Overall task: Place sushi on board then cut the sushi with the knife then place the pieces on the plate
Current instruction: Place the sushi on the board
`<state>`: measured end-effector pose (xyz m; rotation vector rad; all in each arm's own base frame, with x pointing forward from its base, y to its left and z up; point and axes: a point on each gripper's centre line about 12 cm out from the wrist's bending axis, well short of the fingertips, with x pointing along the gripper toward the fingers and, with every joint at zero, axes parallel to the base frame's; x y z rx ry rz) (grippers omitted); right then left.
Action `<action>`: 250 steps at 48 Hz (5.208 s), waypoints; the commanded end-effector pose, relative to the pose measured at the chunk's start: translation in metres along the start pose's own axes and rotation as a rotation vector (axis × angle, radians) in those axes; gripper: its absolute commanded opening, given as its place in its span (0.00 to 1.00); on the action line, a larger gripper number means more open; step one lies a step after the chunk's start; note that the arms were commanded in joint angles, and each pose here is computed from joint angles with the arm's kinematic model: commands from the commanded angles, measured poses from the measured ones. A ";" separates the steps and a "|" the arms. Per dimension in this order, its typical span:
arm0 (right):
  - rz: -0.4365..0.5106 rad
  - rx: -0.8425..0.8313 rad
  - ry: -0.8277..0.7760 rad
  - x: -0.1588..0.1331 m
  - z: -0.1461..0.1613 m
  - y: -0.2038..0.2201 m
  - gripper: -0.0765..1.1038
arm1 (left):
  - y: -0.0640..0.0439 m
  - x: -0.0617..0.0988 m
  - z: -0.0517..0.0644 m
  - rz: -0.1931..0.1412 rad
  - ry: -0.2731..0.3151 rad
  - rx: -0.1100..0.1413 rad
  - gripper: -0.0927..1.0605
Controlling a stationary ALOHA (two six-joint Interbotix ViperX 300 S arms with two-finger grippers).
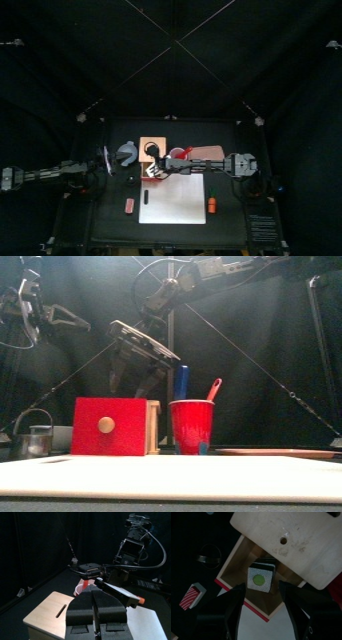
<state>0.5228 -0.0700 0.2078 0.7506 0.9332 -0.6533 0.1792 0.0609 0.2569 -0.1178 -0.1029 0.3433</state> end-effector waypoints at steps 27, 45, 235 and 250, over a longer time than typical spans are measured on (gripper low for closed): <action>-0.028 0.000 -0.032 0.009 0.013 0.010 0.80 | 0.002 0.000 0.002 0.011 -0.011 -0.018 0.17; -0.057 -0.028 -0.053 0.010 0.018 0.016 0.63 | 0.002 -0.001 -0.001 0.012 -0.004 -0.016 0.17; -0.139 -1.014 -0.128 -0.065 -0.146 -0.027 0.50 | 0.022 0.028 0.002 0.149 0.030 -0.120 0.17; -0.152 -1.001 -0.120 -0.060 -0.156 -0.016 0.51 | 0.023 0.026 -0.003 0.151 0.042 -0.120 0.17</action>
